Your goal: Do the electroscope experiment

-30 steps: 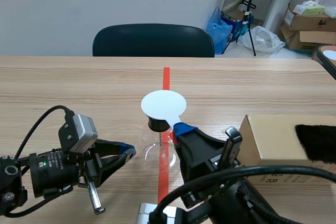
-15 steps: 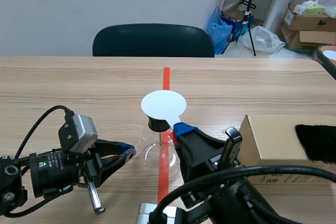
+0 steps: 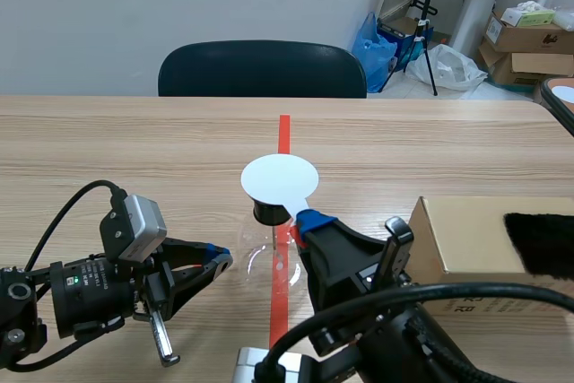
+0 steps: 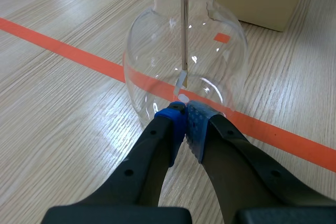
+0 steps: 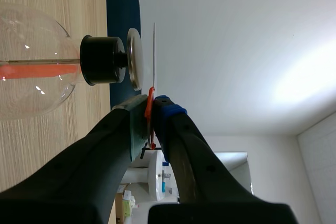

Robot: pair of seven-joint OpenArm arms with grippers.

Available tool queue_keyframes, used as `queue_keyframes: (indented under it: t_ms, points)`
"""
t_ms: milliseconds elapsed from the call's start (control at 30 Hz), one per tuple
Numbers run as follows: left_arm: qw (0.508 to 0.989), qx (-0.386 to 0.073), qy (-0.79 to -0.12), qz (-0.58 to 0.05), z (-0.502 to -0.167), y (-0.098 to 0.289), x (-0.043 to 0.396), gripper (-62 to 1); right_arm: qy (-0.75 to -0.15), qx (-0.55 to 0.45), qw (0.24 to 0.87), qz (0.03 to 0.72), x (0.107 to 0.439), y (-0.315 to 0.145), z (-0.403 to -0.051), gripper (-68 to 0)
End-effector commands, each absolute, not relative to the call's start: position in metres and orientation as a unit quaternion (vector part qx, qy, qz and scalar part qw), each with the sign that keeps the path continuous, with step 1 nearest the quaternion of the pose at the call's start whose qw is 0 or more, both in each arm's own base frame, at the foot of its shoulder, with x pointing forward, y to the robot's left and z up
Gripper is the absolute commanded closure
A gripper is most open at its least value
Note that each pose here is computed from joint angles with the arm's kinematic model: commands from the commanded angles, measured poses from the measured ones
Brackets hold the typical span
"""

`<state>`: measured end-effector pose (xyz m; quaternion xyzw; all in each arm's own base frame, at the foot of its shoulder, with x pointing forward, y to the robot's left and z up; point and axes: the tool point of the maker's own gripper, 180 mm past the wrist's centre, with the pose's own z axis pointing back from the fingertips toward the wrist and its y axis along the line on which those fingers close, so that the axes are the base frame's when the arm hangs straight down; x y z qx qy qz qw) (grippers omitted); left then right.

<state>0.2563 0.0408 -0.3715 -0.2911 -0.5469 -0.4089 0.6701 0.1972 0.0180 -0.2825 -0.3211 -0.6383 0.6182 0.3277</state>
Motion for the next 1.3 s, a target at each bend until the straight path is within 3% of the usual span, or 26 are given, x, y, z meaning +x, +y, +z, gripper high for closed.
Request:
queue_keyframes:
  t_ms: [0,500,1267]
  points:
    - [0.659,-0.300,-0.561,-0.402,-0.362,0.038,0.259,-3.1,-0.643,-0.328,0.321,0.613,0.200,0.018,-0.277,-1.0]
    - [0.659,-0.301,-0.560,-0.402,-0.361,0.038,0.258,-3.1,-0.641,-0.332,0.326,0.610,0.201,0.015,-0.277,-1.1]
    - [0.659,-0.301,-0.560,-0.402,-0.362,0.038,0.258,-3.1,-0.521,-0.493,0.496,0.490,0.233,-0.083,-0.279,-1.1]
